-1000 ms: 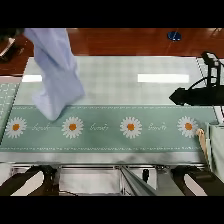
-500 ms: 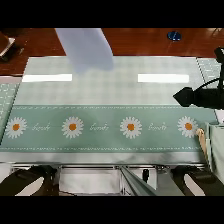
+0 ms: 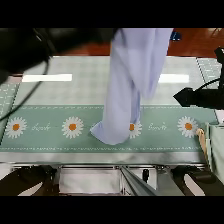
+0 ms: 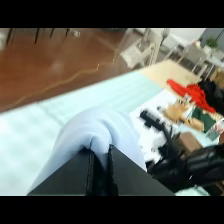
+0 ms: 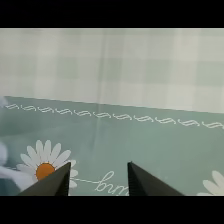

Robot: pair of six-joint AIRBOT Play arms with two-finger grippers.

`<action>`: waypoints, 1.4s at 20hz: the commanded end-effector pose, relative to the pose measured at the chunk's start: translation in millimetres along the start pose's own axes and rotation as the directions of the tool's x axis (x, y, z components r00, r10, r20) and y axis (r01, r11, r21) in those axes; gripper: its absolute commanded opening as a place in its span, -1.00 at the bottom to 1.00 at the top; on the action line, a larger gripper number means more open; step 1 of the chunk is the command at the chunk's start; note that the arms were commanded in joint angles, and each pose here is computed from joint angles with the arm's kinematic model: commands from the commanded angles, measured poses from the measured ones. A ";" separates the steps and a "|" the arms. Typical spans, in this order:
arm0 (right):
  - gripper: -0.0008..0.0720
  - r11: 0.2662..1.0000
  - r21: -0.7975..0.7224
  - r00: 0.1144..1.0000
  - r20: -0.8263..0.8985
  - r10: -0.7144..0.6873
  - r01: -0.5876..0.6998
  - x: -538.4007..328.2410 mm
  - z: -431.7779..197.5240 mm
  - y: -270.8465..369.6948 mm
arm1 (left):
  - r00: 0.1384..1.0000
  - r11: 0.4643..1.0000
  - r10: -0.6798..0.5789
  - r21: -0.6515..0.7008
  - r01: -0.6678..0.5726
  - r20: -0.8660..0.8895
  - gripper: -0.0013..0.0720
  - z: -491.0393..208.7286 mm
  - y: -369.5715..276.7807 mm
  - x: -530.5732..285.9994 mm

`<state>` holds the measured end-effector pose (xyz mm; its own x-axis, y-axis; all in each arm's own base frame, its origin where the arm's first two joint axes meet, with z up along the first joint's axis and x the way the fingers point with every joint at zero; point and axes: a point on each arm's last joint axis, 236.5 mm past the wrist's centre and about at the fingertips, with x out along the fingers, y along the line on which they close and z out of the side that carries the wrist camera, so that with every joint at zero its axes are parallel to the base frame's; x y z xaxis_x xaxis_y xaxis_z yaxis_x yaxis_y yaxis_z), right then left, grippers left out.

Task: Fold the shirts.

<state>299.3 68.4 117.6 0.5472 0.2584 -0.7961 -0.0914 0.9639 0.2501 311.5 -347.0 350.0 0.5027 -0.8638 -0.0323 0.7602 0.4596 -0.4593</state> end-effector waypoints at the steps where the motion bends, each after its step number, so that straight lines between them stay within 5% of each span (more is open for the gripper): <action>1: 0.15 1.000 -0.002 1.000 -0.004 -0.004 0.004 0.7 -1.4 -1.0 | 0.982 0.996 0.037 -0.072 -0.051 -0.184 -0.89 -91.4 27.0 -4.2; 7: 0.15 0.999 0.036 0.996 -0.083 -0.012 0.015 26.0 -32.4 -10.5 | 0.770 0.945 0.123 -0.164 -0.284 -0.626 -0.83 -265.0 118.5 -93.0; 8: 0.15 0.999 0.052 0.996 -0.093 -0.012 0.017 32.6 -38.6 -12.6 | 0.740 0.908 0.133 -0.219 -0.358 -0.659 -0.34 -290.1 131.5 -103.0; 9: 0.15 0.998 0.065 0.995 -0.101 -0.014 0.021 39.0 -44.5 -15.1 | 0.709 0.880 0.132 -0.247 -0.406 -0.693 0.39 -313.6 139.1 -112.9; 13: 0.15 0.994 0.092 0.988 -0.149 -0.037 0.051 65.8 -75.6 -29.6 | 0.600 0.834 0.189 -0.196 -0.516 -0.777 0.42 -347.9 168.2 -145.4; 16: 0.15 0.970 0.034 0.953 -0.197 -0.230 0.241 41.4 -76.0 -83.9 | 0.583 0.794 0.272 -0.164 -0.585 -0.765 0.42 -287.9 192.1 -173.1; 18: 0.15 0.885 0.020 0.873 -0.179 -0.454 0.465 -5.2 -69.5 -148.3 | 0.617 0.760 0.378 -0.149 -0.632 -0.691 0.42 -241.7 204.1 -197.1; 20: 0.15 0.773 0.144 0.784 -0.188 -0.592 0.618 -42.3 -83.4 -199.0 | 0.644 0.662 0.431 -0.262 -0.702 -0.632 0.41 -237.0 208.8 -217.1; 22: 0.15 0.779 0.300 0.834 -0.228 -0.502 0.551 -19.7 -109.4 -197.9 | 0.671 0.611 0.286 -0.409 -0.678 -0.684 0.41 -288.7 187.2 -212.5; 25: 0.15 0.865 0.454 0.973 -0.183 -0.144 0.213 53.8 -128.8 -127.5 | 0.758 0.597 -0.022 -0.617 -0.513 -0.652 0.41 -362.7 133.7 -181.4; 28: 0.15 0.853 0.522 0.977 -0.172 0.126 -0.018 82.8 -144.6 -72.7 | 0.794 0.596 -0.041 -0.652 -0.468 -0.607 0.41 -388.9 133.0 -157.5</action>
<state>226.3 -25.2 -35.6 0.3445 0.1463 -0.9273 0.3770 0.8831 0.2793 178.9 -205.3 -34.2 0.0907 -0.7744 -0.6262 -0.0184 0.6274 -0.7785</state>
